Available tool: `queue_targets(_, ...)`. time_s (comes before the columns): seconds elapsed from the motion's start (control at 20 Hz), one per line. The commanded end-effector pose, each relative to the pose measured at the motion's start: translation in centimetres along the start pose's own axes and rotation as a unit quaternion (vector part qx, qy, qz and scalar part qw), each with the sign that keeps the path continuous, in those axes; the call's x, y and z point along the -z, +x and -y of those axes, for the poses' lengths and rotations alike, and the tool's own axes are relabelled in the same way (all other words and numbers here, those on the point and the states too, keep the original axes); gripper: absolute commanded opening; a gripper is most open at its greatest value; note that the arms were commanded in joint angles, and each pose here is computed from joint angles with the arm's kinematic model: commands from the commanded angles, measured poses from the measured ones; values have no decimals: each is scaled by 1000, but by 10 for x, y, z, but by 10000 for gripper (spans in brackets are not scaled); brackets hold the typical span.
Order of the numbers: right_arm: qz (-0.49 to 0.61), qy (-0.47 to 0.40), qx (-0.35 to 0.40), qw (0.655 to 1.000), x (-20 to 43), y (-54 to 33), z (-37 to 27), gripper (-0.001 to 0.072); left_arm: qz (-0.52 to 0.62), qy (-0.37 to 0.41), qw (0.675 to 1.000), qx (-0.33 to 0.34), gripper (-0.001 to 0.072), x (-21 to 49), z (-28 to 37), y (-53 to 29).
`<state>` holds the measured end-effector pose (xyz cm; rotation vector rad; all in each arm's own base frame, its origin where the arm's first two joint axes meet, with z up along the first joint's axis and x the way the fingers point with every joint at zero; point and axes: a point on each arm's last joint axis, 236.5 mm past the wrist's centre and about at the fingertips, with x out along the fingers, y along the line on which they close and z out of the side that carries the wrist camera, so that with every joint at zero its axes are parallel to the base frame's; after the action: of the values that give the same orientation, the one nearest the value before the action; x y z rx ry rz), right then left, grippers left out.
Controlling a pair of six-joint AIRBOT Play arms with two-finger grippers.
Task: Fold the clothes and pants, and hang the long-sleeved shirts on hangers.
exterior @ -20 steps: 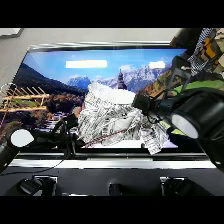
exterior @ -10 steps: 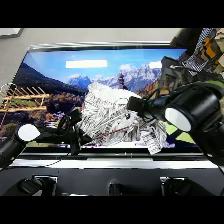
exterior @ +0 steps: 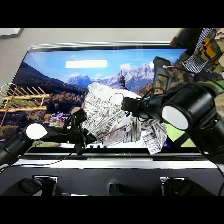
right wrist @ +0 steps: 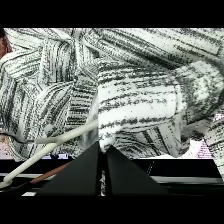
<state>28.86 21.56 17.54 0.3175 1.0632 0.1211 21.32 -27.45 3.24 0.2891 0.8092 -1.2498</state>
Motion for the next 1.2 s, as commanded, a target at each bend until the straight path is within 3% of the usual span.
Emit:
queue_targets(0.0,-16,-18,-20,1000,8,-2,-9,32,0,1,1000,4,26,-1,2,6)
queue_targets(0.25,7,-17,-43,999,-3,-29,-14,32,-2,-1,1000,5,26,0,2,7)
queue_targets(0.6,27,-18,37,999,-11,-49,29,32,-32,-6,999,15,25,12,7,4)
queue_targets(1.15,15,-51,-24,998,-10,-28,-11,32,-24,49,998,-5,26,-29,-2,-6)
